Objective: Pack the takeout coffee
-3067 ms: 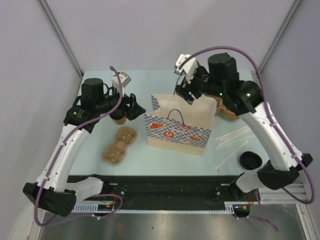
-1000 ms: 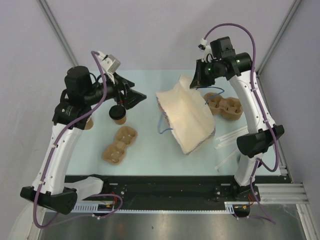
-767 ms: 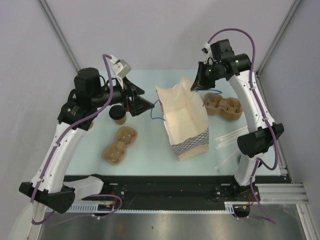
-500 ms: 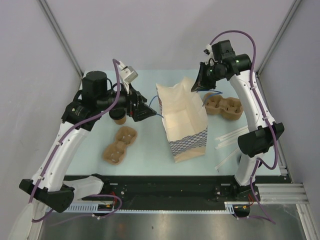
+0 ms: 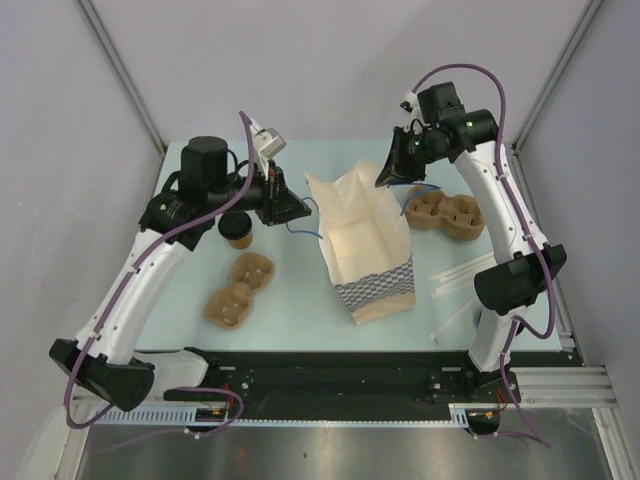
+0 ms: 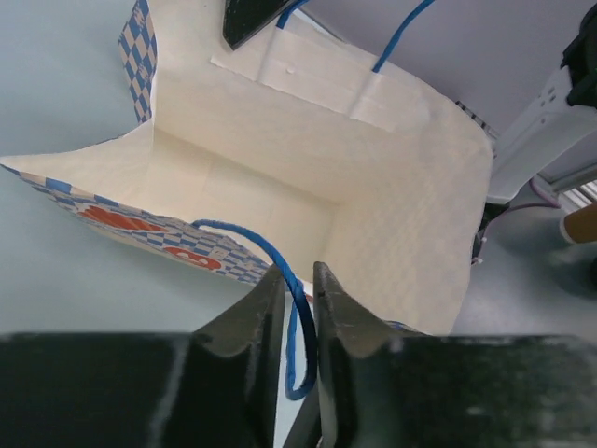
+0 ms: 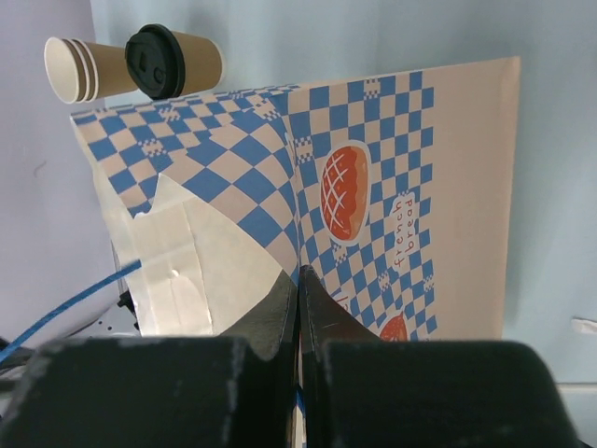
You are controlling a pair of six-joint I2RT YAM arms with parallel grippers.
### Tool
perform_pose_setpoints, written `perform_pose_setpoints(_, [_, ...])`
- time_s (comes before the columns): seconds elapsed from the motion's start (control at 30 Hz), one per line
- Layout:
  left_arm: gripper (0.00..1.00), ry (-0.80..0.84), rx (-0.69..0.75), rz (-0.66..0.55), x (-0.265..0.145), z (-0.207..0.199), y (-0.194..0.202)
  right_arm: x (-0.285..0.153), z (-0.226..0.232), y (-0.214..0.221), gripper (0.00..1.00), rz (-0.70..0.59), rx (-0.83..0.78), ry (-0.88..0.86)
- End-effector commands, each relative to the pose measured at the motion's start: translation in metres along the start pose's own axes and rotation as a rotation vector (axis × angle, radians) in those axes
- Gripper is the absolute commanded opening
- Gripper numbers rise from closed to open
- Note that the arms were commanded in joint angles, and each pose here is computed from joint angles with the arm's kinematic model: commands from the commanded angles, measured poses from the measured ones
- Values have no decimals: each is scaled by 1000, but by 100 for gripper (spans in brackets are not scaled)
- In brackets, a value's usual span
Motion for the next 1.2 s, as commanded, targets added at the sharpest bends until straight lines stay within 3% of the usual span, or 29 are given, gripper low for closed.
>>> perform_pose_setpoints(0.0, [14,38,5,-2,2,-3,-8,-20,13,-1,0,-31,1,-76])
perform_pose_setpoints(0.07, [0,46,21,-10,-6,-6,-16,-22,9,0,0,-23,20,-82])
perform_pose_setpoints(0.23, [0,61,27,1,-18,-6,-20,-17,-9,22,0,81,79,-100])
perform_pose_setpoints(0.3, [0,64,17,26,-19,-3,-12,-24,-8,31,5,98,83,-129])
perform_pose_setpoints(0.33, [0,53,14,30,-20,0,-10,-25,-9,35,11,109,86,-131])
perform_pose_setpoints(0.37, [0,44,4,40,-19,3,-6,-23,-13,40,24,129,95,-131])
perform_pose_setpoints(0.43, [0,33,-1,43,-19,8,-3,-28,-11,47,28,134,70,-152])
perform_pose_setpoints(0.53, [0,37,-12,59,-17,10,7,-34,-11,48,51,114,10,-160])
perform_pose_setpoints(0.57, [0,37,7,67,-17,12,12,-38,-9,44,64,89,-19,-160])
perform_pose_setpoints(0.6, [0,34,8,70,-16,13,14,-41,-7,42,72,72,-52,-169])
perform_pose_setpoints(0.7, [0,37,11,76,-17,12,19,-56,5,30,88,-24,-235,-208])
perform_pose_setpoints(0.8, [0,37,10,71,-19,10,23,-71,29,17,98,-142,-590,-251])
perform_pose_setpoints(0.97, [0,19,0,73,-21,11,32,-67,70,16,100,-212,-1074,-176])
perform_pose_setpoints(1.17, [0,-67,-66,120,-19,27,57,-24,94,48,97,-113,-1367,-94])
Point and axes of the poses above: each gripper's point midway between its finger pads, its own x axis out along the fingers, its own z axis along the line the jaws close on, y = z × x, the point moved 5 cm from there along -x, back along the fingers, and after that the axes turned 1 degree about x, right-handed, at the moved point
